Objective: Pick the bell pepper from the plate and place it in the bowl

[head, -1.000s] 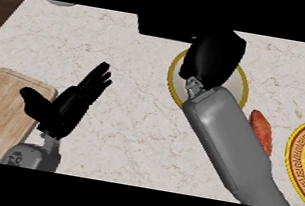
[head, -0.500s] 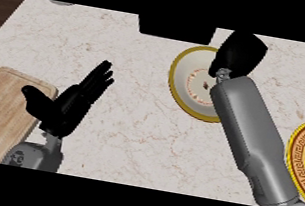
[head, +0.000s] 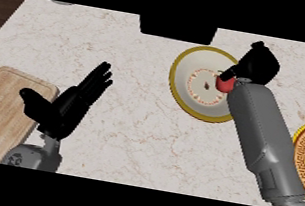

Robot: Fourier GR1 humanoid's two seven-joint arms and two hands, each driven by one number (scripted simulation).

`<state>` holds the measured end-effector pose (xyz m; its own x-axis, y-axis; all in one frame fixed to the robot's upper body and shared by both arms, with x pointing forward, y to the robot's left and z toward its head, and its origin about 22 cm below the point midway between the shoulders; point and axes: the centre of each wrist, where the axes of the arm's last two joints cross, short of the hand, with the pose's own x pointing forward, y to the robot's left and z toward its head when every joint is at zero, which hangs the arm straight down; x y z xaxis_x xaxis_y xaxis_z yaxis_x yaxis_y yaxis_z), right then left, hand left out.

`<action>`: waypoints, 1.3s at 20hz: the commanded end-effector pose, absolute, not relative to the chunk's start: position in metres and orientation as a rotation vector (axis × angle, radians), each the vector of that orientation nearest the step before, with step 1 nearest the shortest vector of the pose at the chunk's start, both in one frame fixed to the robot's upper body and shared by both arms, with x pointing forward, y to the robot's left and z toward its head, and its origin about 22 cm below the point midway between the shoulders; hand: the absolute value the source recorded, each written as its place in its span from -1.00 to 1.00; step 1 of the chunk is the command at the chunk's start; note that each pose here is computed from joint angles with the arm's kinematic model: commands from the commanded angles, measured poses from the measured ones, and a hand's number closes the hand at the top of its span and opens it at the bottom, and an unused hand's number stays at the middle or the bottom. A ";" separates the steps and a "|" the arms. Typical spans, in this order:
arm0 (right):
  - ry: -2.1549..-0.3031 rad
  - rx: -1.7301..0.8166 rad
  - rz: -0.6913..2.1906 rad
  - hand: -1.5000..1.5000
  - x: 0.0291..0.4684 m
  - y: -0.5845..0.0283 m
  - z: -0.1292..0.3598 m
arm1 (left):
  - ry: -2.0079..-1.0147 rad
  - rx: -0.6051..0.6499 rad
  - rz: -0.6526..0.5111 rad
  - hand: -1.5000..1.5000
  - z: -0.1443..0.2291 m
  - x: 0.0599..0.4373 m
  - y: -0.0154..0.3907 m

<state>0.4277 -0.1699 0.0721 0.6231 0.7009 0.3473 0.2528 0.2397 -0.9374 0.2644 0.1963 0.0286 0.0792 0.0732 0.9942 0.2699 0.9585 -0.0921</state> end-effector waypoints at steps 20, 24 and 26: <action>-1.915 -0.927 -0.297 -1.00 0.261 -0.095 0.070 | -1.473 -0.232 -0.097 0.00 0.029 0.265 0.223; -1.987 -0.866 -0.277 -1.00 0.199 -0.077 0.052 | -1.467 -0.213 -0.094 0.00 0.020 0.259 0.222; -1.977 -0.860 -0.243 1.00 0.170 -0.074 0.046 | -1.471 -0.222 -0.070 0.00 0.027 0.262 0.220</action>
